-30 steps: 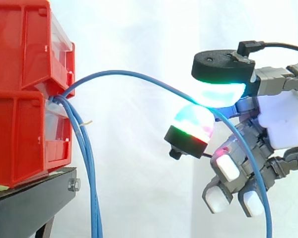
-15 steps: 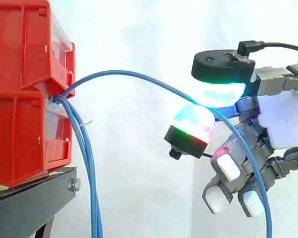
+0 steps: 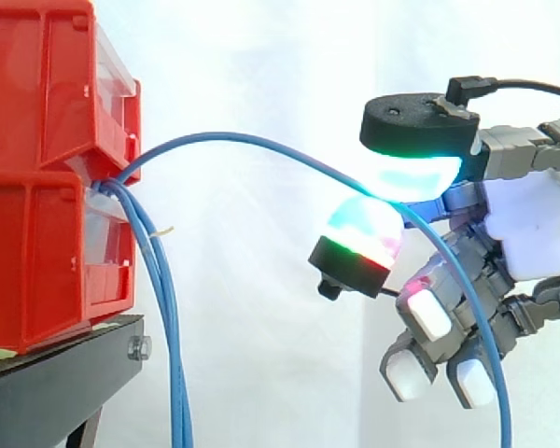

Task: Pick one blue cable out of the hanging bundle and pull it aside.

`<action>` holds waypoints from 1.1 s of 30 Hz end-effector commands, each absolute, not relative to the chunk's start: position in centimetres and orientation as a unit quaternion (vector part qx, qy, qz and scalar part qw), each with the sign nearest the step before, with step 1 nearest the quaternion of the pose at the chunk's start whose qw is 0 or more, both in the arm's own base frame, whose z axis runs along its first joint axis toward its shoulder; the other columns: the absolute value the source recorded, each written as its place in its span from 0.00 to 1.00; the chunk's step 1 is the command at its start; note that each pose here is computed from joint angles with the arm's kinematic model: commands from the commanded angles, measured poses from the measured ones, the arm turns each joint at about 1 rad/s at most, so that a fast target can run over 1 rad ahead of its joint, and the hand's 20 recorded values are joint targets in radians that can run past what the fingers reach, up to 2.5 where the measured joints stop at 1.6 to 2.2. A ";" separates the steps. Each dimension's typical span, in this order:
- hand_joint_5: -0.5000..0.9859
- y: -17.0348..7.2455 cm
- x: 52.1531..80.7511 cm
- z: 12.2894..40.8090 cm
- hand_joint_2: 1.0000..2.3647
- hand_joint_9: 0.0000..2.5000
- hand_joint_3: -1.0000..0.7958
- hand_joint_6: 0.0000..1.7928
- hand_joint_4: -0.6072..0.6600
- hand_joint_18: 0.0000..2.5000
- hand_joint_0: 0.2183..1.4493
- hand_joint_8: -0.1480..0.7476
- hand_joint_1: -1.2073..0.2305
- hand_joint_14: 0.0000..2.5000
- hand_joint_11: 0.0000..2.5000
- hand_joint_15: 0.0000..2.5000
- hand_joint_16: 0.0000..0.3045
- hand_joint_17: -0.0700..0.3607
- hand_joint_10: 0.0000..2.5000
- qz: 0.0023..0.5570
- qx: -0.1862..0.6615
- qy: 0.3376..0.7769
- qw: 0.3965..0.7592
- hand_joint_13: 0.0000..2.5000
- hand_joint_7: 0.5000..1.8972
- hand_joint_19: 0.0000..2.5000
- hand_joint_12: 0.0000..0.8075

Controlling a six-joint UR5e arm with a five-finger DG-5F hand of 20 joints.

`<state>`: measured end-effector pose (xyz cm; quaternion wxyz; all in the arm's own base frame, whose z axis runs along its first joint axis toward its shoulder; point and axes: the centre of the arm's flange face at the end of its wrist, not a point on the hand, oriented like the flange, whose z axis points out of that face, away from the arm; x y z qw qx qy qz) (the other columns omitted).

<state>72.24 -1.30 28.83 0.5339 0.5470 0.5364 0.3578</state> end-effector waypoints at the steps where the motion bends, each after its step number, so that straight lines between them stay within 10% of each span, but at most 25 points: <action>1: 0.31 -1.3 72.2 28.8 0.05 0.45 0.59 0.50 0.44 0.42 0.26 0.61 0.30 0.00 0.21 0.17 0.23 0.52 0.00 0.358 0.547 0.536 0.534 0.35 0.55 0.15 0.55; 33: 0.31 -1.3 72.2 28.8 0.03 0.46 0.60 0.50 0.44 0.42 0.26 0.61 0.30 0.00 0.21 0.17 0.23 0.52 0.00 0.358 0.547 0.536 0.534 0.35 0.55 0.16 0.55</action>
